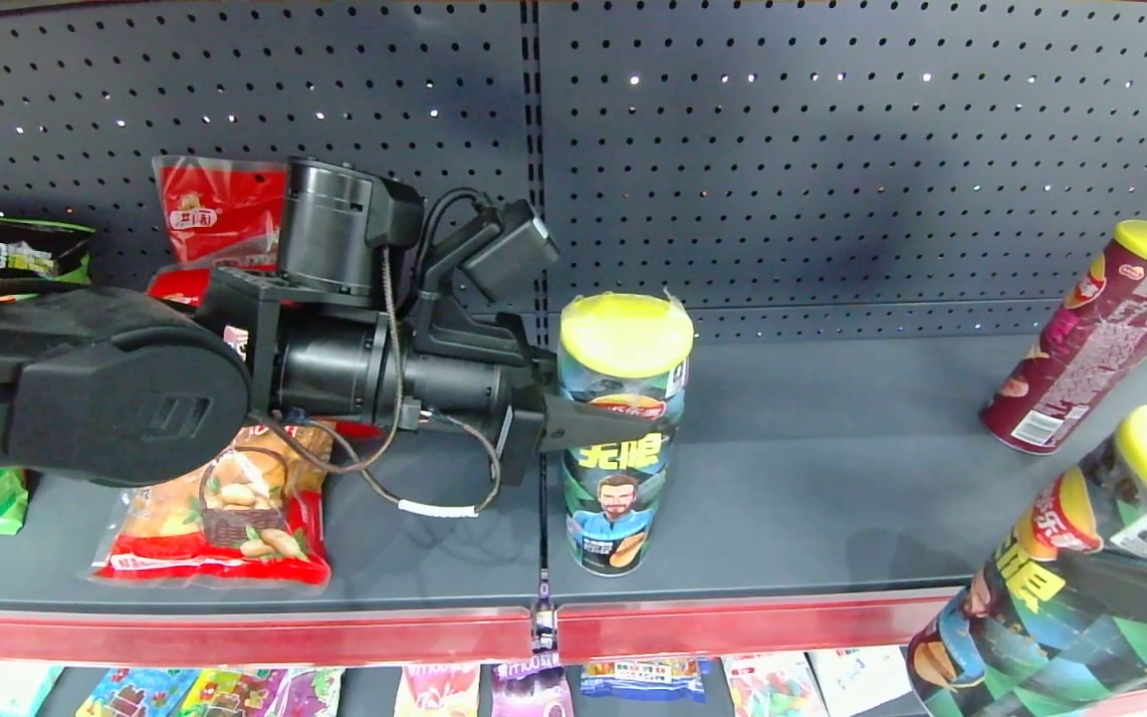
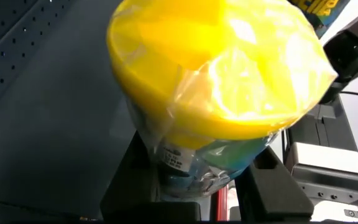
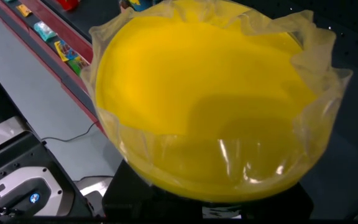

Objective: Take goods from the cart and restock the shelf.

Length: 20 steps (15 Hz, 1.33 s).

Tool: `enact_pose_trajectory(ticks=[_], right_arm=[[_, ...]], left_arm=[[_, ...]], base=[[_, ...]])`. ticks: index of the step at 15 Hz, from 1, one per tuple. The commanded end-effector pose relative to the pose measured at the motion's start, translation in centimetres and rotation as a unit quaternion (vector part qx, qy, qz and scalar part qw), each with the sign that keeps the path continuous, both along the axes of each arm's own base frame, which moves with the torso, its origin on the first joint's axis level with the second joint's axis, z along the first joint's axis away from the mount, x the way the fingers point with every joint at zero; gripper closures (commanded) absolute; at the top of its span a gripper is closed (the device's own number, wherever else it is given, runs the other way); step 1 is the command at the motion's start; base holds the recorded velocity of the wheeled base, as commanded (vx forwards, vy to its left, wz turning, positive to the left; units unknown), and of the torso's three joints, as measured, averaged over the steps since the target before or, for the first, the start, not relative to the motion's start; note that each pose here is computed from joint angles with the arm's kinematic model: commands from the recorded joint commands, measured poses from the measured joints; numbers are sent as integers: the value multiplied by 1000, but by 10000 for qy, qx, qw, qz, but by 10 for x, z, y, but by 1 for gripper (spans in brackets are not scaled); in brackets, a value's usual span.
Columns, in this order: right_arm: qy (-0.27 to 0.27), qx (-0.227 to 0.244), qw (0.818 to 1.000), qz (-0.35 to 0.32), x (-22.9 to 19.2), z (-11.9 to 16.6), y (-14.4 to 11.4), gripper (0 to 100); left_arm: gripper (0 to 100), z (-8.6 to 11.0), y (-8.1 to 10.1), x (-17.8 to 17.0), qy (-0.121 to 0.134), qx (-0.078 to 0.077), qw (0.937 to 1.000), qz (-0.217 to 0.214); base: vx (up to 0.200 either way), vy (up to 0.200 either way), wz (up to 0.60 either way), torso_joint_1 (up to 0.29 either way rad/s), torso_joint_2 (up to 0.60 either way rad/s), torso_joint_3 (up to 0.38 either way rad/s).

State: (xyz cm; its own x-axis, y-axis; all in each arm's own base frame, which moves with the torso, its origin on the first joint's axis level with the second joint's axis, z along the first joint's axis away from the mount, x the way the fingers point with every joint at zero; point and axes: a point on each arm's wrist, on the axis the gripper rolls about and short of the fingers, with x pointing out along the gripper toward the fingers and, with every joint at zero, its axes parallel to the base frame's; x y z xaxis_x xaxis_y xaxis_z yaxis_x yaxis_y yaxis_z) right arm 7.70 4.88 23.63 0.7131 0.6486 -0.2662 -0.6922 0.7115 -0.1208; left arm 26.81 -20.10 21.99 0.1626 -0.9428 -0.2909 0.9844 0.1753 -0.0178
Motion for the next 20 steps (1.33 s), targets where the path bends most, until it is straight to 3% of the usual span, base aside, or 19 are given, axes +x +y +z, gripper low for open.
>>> enact_pose_trajectory(ticks=[1,8,16,17,20], right_arm=[[-8,3,10000,2,0,0,0,100],[5,-5,10000,2,0,-1,0,100],[-20,1,10000,4,-1,0,-1,100],[-33,9,10000,4,-1,0,-1,100],[-28,14,10000,2,-1,1,-1,100]], left_arm=[[100,0,1,-3,-1,-5,10000,-13],[100,3,-2,-8,-98,-54,9999,-62],[100,-4,1,-20,26,37,9999,-124],[0,-5,1,-18,10,59,10000,-54],[0,-4,0,-17,-84,6,10000,-25]], base=[[0,0,0,0,0,0],[0,0,0,0,0,0],[0,0,0,0,0,0],[0,0,0,0,0,0],[0,0,0,0,0,0]])
